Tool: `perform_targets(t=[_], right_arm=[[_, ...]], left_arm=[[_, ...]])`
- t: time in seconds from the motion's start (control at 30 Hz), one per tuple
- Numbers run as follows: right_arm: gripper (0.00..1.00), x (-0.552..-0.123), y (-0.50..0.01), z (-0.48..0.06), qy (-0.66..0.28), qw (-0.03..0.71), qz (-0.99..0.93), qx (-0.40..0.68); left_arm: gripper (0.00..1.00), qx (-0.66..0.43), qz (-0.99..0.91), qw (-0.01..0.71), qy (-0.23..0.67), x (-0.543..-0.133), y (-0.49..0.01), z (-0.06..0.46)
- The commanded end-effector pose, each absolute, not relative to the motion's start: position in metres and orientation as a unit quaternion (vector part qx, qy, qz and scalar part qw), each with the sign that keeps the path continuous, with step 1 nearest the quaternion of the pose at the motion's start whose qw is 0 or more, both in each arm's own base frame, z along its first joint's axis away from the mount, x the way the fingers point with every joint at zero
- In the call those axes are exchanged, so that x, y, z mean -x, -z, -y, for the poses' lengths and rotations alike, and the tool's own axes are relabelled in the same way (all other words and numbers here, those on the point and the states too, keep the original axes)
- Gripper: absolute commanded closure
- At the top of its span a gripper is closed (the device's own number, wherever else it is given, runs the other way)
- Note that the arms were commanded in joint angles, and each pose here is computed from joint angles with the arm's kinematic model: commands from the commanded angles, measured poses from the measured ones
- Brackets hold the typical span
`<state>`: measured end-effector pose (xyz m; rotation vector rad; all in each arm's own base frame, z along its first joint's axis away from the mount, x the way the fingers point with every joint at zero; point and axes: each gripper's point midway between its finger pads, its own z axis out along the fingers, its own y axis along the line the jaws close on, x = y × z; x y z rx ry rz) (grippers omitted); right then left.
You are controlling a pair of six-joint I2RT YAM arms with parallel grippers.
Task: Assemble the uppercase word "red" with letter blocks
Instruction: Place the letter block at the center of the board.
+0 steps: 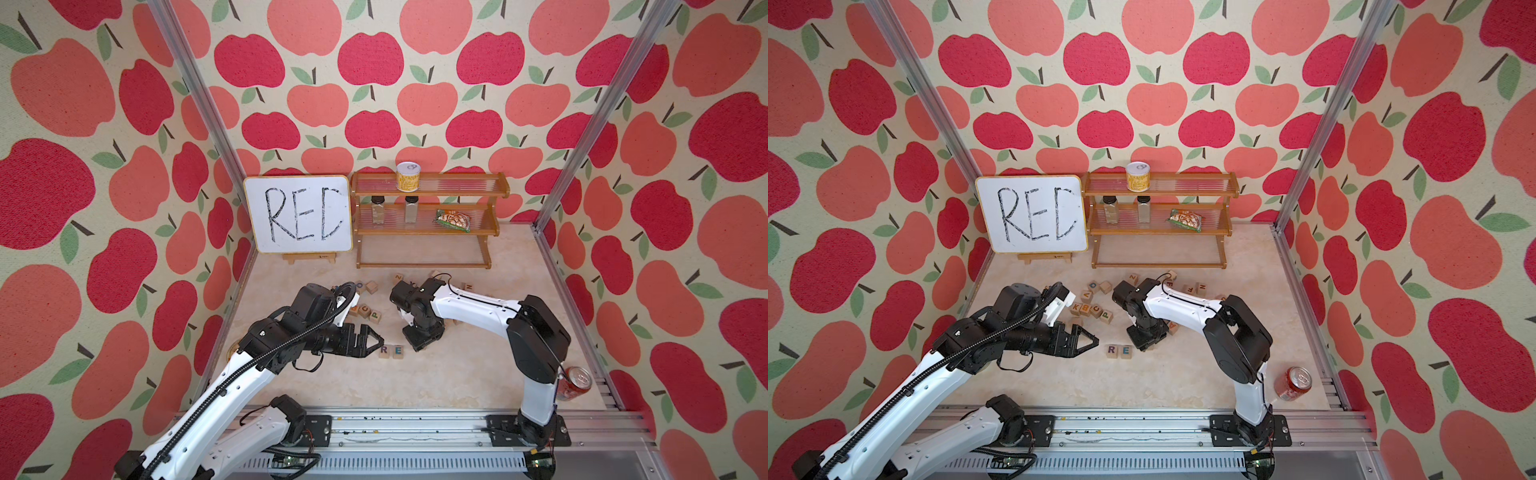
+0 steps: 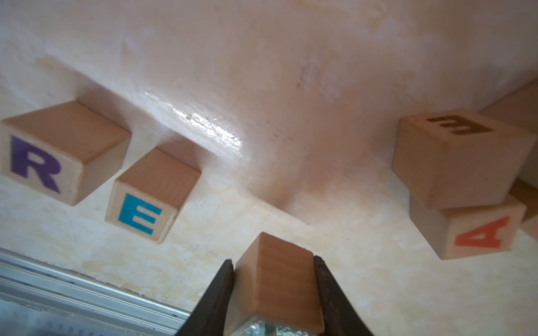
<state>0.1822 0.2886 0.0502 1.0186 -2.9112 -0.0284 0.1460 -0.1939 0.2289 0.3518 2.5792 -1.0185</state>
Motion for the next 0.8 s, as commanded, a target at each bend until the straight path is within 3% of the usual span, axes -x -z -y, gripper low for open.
perform_targets(t=[0.0, 0.77], right_arm=[[0.69, -0.181, -0.046, -0.293, 0.000, 0.025, 0.946, -0.324], [0.58, -0.158, -0.021, -0.292, 0.010, 0.049, 0.952, -0.302]], left_arm=[[0.01, -0.117, -0.916, 0.166, 0.347, -0.140, -0.222, 0.185], [0.01, -0.109, -0.917, 0.163, 0.347, -0.132, -0.214, 0.177]])
